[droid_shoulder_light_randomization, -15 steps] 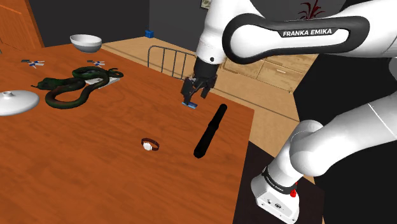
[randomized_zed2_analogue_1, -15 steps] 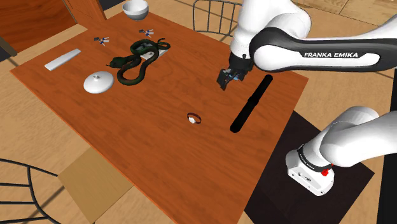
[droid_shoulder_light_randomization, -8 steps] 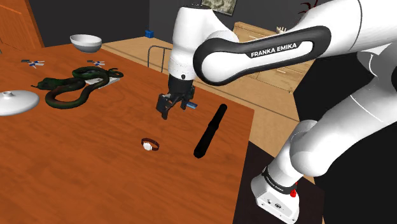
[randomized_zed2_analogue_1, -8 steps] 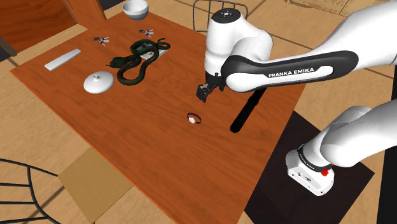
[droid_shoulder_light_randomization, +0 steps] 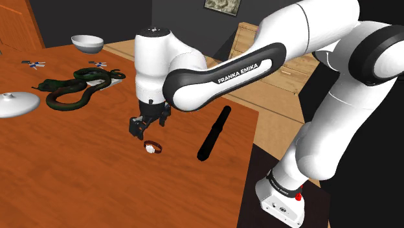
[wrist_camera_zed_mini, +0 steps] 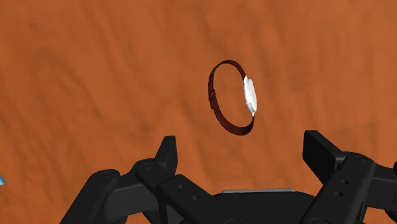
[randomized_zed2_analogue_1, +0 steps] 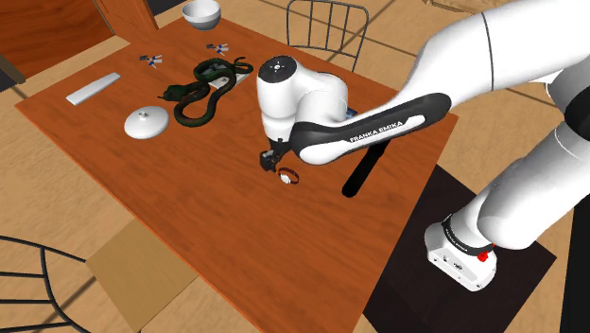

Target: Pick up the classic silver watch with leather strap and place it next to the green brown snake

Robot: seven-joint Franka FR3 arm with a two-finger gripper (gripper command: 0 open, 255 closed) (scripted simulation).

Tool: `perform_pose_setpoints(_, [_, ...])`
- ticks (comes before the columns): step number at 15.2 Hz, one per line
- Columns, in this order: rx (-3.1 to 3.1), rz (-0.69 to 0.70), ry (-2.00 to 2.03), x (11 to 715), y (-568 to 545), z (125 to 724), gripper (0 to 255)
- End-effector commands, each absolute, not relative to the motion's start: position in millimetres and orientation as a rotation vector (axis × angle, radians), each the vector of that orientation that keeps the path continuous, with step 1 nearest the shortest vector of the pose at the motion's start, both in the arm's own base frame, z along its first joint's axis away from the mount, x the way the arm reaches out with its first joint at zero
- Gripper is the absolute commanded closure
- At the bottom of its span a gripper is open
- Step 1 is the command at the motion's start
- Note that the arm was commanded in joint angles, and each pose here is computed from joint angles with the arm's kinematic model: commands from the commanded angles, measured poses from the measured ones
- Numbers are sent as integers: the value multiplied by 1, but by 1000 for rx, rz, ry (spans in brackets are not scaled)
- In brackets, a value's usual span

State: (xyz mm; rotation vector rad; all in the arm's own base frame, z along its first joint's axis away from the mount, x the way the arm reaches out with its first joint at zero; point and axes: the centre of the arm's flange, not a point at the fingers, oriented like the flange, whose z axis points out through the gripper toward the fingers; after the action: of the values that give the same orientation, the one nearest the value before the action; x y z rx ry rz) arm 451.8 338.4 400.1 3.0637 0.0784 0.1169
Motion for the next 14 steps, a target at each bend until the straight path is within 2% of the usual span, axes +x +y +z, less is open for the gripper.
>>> perform_pose_setpoints(1, [3050, 119, 99, 460, 359, 385, 0])
perform_pose_setpoints(9, [3047, 119, 103, 465, 360, 342, 0])
perform_pose_setpoints(14, [3047, 119, 103, 465, 360, 342, 0])
